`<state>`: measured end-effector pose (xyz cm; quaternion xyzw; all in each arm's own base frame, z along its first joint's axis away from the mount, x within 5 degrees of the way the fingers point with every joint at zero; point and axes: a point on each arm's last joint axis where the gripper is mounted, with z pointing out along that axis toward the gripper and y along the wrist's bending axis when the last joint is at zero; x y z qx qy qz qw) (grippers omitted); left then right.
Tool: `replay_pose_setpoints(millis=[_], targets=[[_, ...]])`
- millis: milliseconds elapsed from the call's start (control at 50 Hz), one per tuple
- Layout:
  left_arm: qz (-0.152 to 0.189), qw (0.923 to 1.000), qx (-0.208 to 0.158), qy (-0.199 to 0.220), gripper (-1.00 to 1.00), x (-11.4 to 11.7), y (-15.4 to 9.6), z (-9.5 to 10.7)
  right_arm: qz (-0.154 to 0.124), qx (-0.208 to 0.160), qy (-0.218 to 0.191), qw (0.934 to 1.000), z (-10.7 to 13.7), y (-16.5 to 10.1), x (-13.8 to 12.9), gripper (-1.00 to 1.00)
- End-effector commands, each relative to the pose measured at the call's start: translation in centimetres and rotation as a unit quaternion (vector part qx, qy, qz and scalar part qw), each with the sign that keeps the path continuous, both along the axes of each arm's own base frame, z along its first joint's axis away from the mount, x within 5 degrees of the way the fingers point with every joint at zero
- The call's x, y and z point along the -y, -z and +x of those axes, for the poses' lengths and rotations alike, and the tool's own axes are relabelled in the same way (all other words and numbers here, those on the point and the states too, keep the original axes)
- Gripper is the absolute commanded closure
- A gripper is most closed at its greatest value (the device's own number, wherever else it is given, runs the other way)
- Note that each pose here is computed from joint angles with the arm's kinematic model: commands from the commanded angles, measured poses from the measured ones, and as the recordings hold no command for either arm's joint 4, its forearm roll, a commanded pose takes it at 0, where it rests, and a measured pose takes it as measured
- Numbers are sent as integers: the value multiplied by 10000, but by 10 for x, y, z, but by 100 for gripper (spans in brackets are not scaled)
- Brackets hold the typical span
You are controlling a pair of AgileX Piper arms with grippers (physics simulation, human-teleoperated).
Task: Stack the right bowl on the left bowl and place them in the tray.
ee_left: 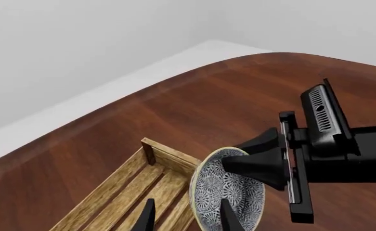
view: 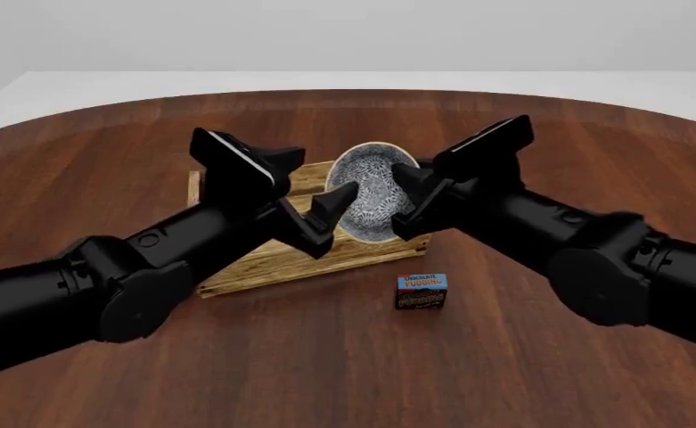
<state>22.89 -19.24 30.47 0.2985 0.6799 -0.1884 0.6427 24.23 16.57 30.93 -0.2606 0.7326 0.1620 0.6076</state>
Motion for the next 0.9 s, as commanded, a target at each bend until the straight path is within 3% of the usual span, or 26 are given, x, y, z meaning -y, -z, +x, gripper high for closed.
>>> replay_pose_setpoints(millis=[20,360,520,540,900], targets=[[-52,9999,-141,-36,-100,7,4,10,-46,-71,281,9996,2,-7,17,100],[-43,9988,-471,-95,-100,22,24,31,-42,-44,253,9997,-2,-9,18,100],[-27,9984,-562,-7,-100,31,32,32,-37,-31,243,9997,-4,-11,19,100],[-52,9985,-548,-13,100,30,31,31,-38,-29,244,9997,-4,-11,19,100],[-106,9987,-489,14,100,28,27,26,-46,-26,242,9997,-4,-10,19,100]])
